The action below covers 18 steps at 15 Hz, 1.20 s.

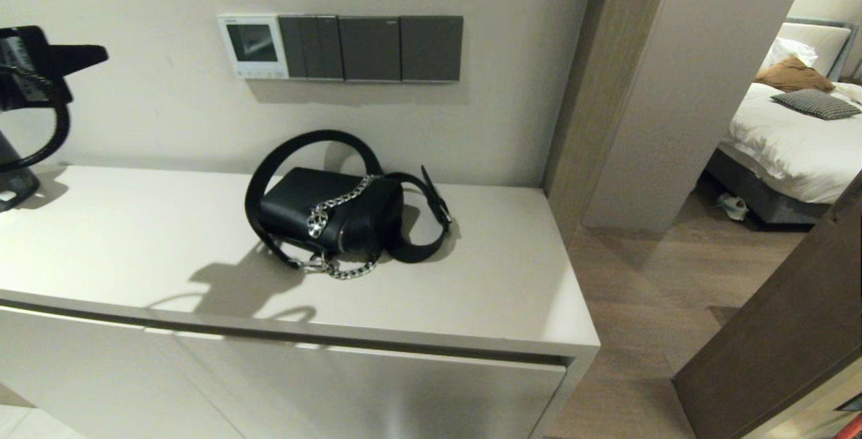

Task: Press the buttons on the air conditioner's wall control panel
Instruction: Turn on the central air conditioner

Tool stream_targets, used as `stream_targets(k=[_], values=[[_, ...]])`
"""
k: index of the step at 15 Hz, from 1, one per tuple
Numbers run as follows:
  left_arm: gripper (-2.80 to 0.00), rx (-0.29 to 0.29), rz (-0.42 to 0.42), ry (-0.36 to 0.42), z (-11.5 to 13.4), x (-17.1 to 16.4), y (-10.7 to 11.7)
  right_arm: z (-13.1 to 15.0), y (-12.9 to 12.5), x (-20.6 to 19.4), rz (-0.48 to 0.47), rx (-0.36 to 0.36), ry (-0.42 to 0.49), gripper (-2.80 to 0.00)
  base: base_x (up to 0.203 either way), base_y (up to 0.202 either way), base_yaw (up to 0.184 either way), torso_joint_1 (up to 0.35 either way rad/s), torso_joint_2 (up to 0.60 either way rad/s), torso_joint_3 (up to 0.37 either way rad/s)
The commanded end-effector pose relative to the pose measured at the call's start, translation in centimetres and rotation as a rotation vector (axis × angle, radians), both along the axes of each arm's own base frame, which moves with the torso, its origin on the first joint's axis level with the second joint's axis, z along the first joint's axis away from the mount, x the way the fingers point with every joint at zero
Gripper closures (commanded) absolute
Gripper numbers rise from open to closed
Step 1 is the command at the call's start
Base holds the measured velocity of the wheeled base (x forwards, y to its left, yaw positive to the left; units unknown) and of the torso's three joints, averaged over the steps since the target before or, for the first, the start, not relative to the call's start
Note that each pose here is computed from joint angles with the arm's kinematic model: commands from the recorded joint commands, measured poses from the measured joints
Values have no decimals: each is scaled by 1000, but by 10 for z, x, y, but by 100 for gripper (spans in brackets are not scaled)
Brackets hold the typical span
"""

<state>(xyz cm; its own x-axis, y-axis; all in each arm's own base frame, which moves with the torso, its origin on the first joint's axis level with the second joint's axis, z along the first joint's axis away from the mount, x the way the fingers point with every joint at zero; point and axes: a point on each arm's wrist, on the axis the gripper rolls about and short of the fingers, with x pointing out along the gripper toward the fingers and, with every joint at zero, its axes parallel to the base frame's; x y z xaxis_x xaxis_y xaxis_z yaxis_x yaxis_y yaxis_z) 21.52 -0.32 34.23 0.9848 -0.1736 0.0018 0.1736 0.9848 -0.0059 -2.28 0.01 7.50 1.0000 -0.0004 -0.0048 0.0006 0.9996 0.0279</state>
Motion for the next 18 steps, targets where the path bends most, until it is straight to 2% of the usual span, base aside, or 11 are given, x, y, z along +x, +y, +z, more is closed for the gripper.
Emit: stream_targets(k=[1, 3, 9, 13, 18], values=[[0, -8, -13, 107, -31, 76, -2, -1, 0, 0, 0, 0, 3, 0, 0, 0, 0, 0, 0, 0], [0, -44, -40, 82, -32, 98, -11, -1, 0, 0, 0, 0, 3, 0, 0, 0, 0, 0, 0, 0], [0, -81, -77, 16, -45, 148, -38, -1, 0, 0, 0, 0, 3, 0, 0, 0, 0, 0, 0, 0], [0, -88, -76, -30, -45, 159, -45, -1, 0, 0, 0, 0, 3, 0, 0, 0, 0, 0, 0, 0], [0, -99, -93, -32, -51, 170, -53, -1, 0, 0, 0, 0, 3, 0, 0, 0, 0, 0, 0, 0]])
